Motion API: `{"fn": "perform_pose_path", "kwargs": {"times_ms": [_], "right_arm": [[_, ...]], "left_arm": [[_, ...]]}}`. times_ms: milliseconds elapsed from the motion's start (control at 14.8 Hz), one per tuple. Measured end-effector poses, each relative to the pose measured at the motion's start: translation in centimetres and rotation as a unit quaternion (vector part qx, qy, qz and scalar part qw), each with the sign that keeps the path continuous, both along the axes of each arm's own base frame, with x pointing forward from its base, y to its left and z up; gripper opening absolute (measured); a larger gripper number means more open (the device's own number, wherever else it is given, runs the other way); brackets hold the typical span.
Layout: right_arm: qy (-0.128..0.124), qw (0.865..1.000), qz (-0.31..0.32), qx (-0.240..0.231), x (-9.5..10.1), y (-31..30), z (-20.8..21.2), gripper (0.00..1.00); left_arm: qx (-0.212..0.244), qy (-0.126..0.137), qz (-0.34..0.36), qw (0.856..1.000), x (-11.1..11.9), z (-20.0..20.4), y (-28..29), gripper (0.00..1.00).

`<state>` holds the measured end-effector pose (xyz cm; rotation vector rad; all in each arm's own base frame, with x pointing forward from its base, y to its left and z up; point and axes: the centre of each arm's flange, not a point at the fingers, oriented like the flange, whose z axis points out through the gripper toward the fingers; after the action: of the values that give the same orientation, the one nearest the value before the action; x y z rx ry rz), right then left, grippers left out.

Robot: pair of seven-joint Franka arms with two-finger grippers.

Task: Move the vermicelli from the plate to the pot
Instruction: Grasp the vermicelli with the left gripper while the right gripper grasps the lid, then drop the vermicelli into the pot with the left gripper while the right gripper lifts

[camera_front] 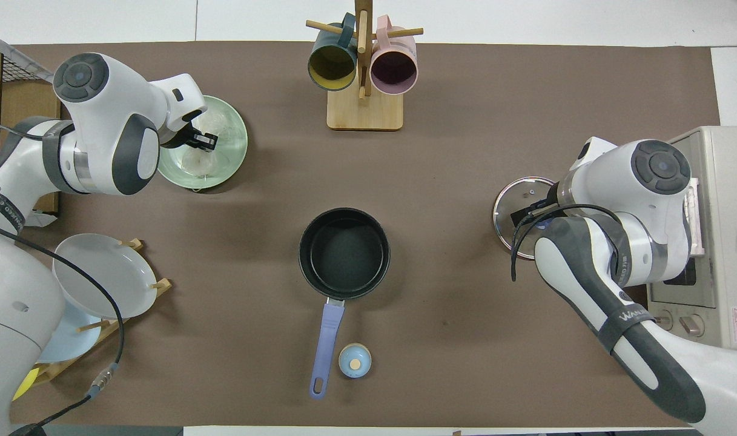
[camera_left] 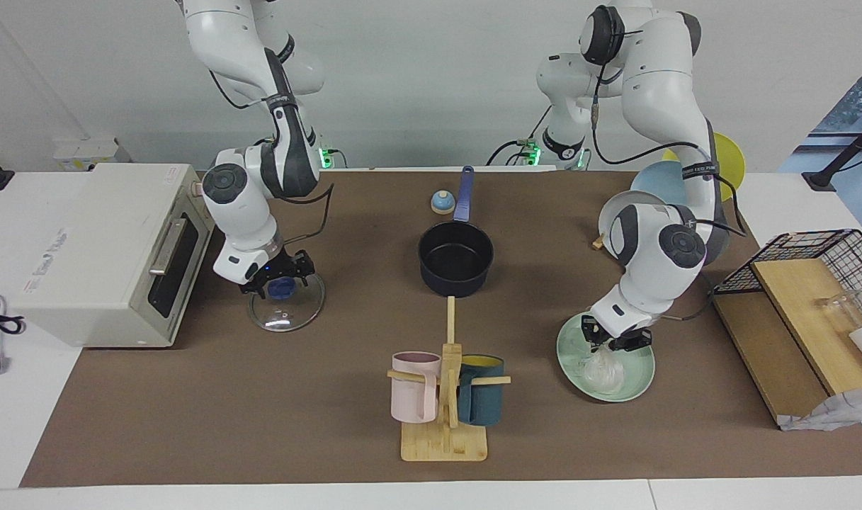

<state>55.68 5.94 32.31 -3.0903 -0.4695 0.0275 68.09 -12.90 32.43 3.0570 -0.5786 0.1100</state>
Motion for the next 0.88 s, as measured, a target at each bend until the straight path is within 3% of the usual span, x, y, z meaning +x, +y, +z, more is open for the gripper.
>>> {"fn": "perform_pose_path", "kwargs": {"times_ms": [270, 405, 472, 675, 877], "right_arm": [[0.001, 1.0, 0.0, 0.0, -0.1, 0.0, -0.2, 0.94], [0.001, 1.0, -0.001, 0.0, -0.1, -0.1, -0.2, 0.77], [0.0, 1.0, -0.001, 0.0, -0.1, -0.1, -0.2, 0.67], [0.0, 1.0, -0.001, 0.0, -0.1, -0.1, -0.2, 0.67], [0.0, 1.0, -0.001, 0.0, 0.0, -0.1, -0.1, 0.67]], "left_arm": [[0.0, 0.022, 0.005, 1.0, 0.6, 3.0, 0.1, 0.26], [-0.006, 0.031, 0.033, 0.999, 0.6, 7.2, -0.1, 0.24], [-0.009, 0.044, 0.053, 0.998, 0.0, 9.6, -0.3, 0.24], [-0.043, 0.103, 0.122, 0.986, -3.4, 16.8, -1.9, 0.24], [-0.049, 0.113, 0.164, 0.979, -8.6, 23.8, -8.4, 0.24]]}}
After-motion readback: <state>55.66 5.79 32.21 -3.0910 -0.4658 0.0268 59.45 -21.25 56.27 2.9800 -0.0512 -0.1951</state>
